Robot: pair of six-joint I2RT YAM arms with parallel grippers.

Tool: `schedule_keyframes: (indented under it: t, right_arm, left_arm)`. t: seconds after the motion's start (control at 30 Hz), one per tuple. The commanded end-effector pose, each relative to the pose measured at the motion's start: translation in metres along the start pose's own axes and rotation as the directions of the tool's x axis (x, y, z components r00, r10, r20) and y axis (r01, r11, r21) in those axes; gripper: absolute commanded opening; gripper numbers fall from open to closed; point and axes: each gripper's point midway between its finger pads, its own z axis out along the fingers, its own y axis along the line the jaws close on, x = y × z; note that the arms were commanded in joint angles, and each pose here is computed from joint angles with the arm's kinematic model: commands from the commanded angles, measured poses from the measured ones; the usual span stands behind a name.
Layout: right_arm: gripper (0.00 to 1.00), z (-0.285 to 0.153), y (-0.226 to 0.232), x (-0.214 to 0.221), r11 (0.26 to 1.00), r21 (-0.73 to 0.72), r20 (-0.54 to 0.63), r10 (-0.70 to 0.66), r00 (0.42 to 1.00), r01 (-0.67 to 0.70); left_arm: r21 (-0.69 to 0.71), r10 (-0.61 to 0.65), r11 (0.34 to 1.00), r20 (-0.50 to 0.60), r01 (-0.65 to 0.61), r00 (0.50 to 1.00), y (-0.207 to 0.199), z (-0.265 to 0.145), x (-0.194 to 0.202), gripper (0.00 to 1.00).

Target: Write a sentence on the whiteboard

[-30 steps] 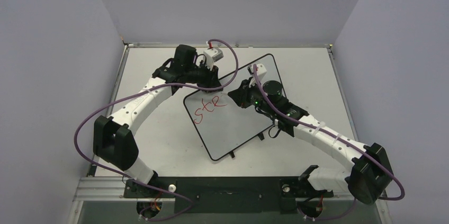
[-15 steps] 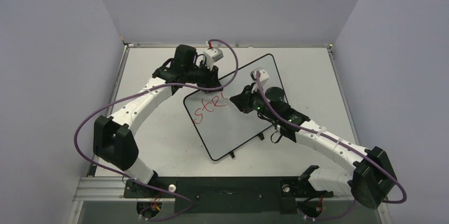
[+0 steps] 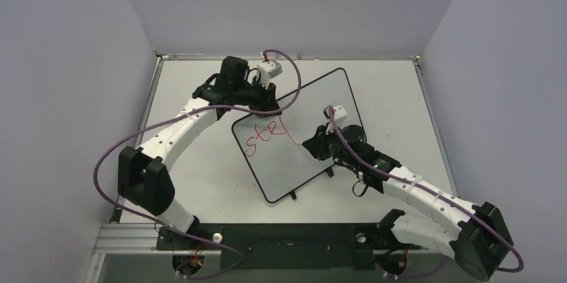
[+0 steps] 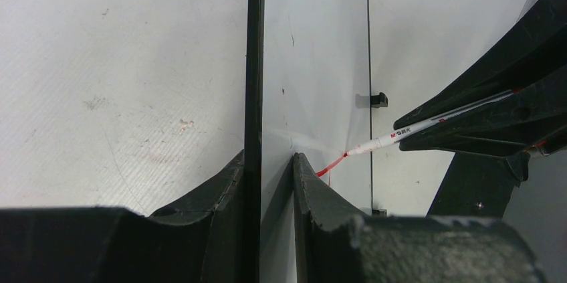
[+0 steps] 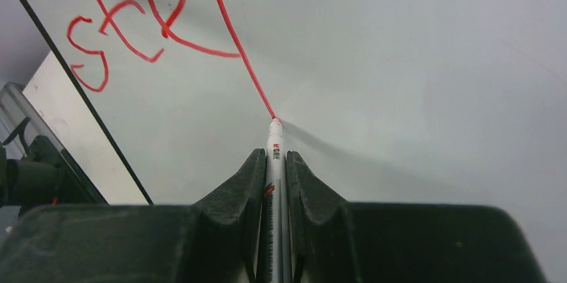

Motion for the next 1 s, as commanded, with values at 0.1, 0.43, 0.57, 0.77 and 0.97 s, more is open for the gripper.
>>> schedule_keyframes:
  t: [0.1,0.43,0.57,0.77,0.97]
  right_arm:
    - [0.00,-0.024,0.017,-0.017,0.999,-0.032,0.007,-0.025,1.000,0.025]
    - [0.00,-0.019,0.042,-0.092,0.998,-0.057,0.163,-0.014,0.987,0.023]
    - [0.00,-0.006,0.044,-0.103,0.998,-0.062,0.180,-0.014,0.984,0.026]
    - [0.00,0.005,0.050,-0.109,0.996,-0.083,0.186,-0.011,0.982,0.027]
    - [0.00,0.011,0.053,-0.113,0.995,-0.101,0.194,-0.009,0.981,0.029]
  left_arm:
    - [-0.124,0.168,0.980,0.100,-0.156,0.981,0.021,-0.009,-0.035,0.00]
    - [-0.121,0.169,0.980,0.100,-0.156,0.981,0.020,-0.009,-0.036,0.00]
    - [-0.122,0.168,0.980,0.100,-0.155,0.981,0.020,-0.009,-0.035,0.00]
    - [-0.122,0.169,0.980,0.103,-0.157,0.980,0.020,-0.010,-0.036,0.00]
    - [-0.122,0.171,0.980,0.103,-0.158,0.980,0.020,-0.010,-0.036,0.00]
